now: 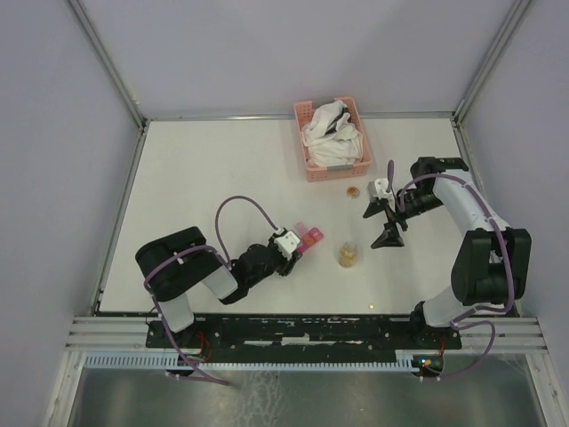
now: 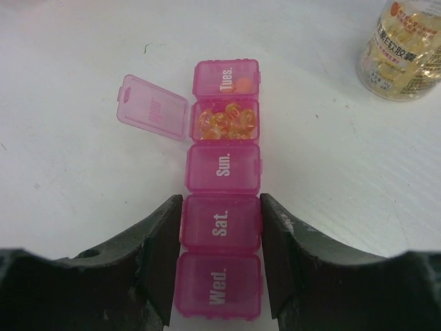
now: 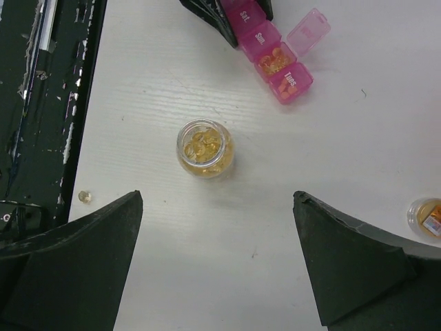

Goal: Sort the pills into containers

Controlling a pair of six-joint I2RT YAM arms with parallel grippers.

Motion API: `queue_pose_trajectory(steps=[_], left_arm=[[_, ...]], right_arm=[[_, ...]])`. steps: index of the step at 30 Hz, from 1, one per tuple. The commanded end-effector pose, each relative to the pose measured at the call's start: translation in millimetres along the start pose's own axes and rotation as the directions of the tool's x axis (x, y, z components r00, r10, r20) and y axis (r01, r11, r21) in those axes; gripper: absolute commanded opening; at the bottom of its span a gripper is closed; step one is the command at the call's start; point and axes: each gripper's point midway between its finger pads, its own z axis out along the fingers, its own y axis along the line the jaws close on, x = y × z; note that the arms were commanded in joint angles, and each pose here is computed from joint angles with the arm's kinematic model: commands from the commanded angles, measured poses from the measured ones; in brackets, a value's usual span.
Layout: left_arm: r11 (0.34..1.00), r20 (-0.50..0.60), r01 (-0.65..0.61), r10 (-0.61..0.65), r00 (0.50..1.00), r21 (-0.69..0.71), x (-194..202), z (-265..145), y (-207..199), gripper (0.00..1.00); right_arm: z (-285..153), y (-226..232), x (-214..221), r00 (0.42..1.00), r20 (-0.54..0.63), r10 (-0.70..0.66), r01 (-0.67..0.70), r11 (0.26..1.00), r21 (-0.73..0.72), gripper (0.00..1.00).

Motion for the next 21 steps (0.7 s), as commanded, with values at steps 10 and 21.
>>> queue_pose_trajectory(steps=[10, 21], left_arm=[[0.996, 0.045, 0.009, -0.013, 0.999, 0.087, -12.7, 1.7, -8.8, 0.55], [0.996, 0.036, -0.001, -0.002, 0.999, 0.084, -10.5, -0.8, -8.0, 0.55]], right_arm=[[29.5, -66.4, -36.0, 0.996, 0.064, 0.055, -0.053, 0.998, -0.02, 0.99], [71.4, -96.1, -47.1, 0.999, -0.013, 0.033, -0.034, 0.998, -0.045, 0.96]])
